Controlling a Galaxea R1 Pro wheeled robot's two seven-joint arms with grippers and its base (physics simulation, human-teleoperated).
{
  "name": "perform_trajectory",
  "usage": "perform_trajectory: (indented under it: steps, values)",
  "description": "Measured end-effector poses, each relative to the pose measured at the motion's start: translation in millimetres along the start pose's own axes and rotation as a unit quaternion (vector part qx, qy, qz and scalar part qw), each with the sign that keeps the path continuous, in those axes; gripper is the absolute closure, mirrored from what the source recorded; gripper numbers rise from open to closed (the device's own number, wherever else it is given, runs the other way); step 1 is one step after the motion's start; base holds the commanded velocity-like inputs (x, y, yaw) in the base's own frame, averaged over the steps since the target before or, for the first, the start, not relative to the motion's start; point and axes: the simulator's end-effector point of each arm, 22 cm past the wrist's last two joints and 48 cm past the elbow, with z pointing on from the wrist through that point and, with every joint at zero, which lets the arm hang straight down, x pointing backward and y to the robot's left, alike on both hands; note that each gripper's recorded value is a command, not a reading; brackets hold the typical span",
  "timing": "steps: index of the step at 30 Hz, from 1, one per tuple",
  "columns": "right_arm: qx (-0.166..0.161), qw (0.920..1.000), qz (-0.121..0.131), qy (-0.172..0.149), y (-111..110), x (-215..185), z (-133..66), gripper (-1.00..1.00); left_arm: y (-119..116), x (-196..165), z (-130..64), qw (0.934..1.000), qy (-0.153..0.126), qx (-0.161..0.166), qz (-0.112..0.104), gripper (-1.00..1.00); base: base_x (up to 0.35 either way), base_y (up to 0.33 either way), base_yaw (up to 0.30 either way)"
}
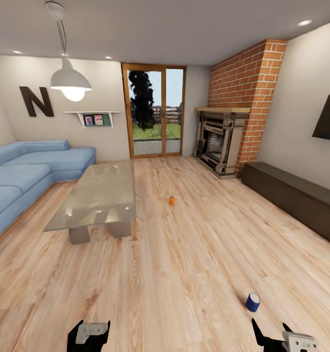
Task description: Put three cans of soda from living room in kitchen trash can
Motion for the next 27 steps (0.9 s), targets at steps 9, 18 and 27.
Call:
perform_trajectory:
  steps: [9,18,27]
  values:
    - [-0.002,1.0000,-0.001,0.000,1.5,0.3,0.1,-1.00,-1.0,0.0,0.0,1.0000,0.000,0.001,0.000,-1.00,0.143,0.009,-0.252]
    - [-0.002,1.0000,-0.001,0.001,2.2,1.1,0.0,-1.00,-1.8,0.3,0.0,1.0000,0.001,0.002,0.000,-1.00,0.218,-0.091,-0.252]
    - [-0.002,1.0000,0.000,0.001,2.5,1.4,0.0,-1.00,-2.3,0.0,0.0,1.0000,0.000,0.003,0.000,-1.00,0.249,-0.170,-0.252]
